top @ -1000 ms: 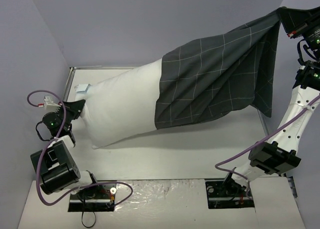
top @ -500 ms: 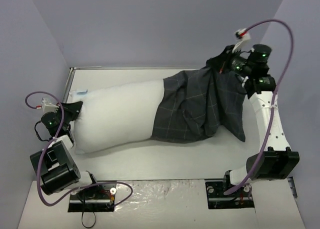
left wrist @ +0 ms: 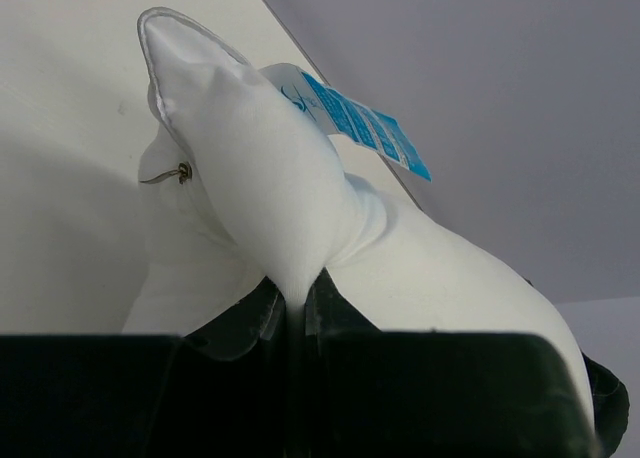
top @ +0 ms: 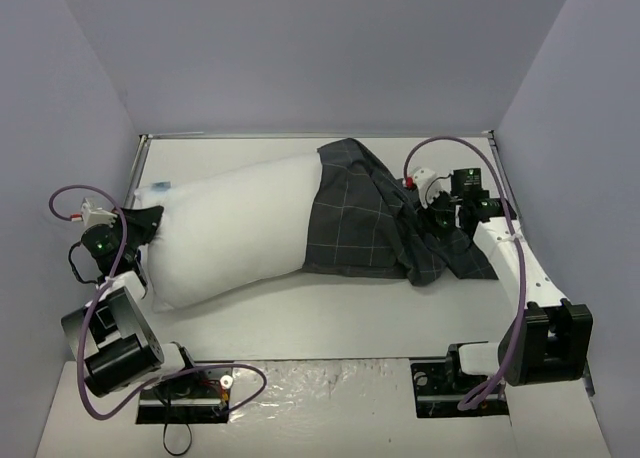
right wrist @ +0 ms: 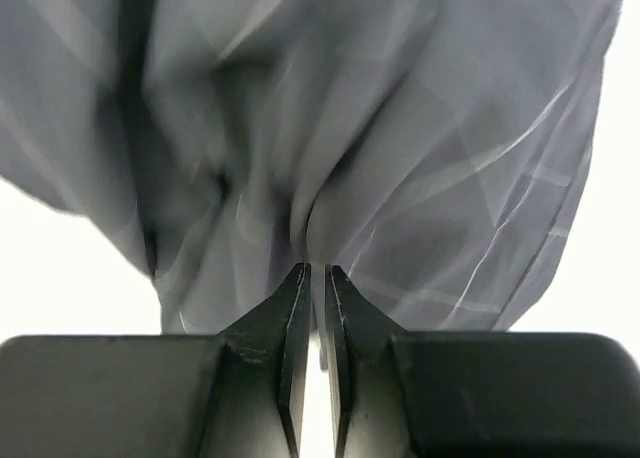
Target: Remove the pillowcase from the pillow
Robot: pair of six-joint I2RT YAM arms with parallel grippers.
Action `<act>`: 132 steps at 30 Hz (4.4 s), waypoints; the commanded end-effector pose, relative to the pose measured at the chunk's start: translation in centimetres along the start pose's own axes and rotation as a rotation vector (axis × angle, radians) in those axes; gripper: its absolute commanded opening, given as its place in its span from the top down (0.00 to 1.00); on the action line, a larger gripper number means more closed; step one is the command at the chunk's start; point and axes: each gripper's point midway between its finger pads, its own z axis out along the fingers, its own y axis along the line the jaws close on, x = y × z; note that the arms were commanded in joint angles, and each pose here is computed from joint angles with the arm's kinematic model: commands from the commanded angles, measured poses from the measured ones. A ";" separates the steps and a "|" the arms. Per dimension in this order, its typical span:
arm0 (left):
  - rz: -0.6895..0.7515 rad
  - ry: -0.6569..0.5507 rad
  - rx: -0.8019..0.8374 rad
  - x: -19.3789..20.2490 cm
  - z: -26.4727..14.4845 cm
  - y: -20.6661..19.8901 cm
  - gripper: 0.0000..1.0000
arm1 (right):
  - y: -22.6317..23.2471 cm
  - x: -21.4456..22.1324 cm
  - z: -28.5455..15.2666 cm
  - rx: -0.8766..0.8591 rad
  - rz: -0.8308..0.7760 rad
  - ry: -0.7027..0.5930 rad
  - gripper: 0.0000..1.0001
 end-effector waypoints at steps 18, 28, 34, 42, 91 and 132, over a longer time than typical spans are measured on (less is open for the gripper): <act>0.001 -0.007 0.005 0.2 -1.5 -1.2 0.98 | 7.5 -0.7 -0.7 -0.406 -0.090 -0.086 0.00; -0.013 0.009 0.017 0.9 -1.8 -1.7 0.98 | 7.4 1.4 5.7 -0.305 -0.019 0.029 0.17; 0.008 0.002 0.015 0.7 -1.9 -1.7 0.98 | 4.3 1.5 6.5 -0.191 0.024 0.094 1.00; -0.003 -0.017 -0.032 0.0 -1.5 -0.1 0.98 | -11.6 -11.3 -12.1 0.254 0.100 -0.428 1.00; -0.013 0.108 0.003 1.7 1.9 0.1 0.98 | -10.2 -35.6 -44.1 0.192 0.118 -1.622 1.00; 0.363 0.085 -0.194 -5.2 -1.6 -13.6 0.09 | -12.3 -11.6 -13.3 0.454 0.274 -0.421 0.00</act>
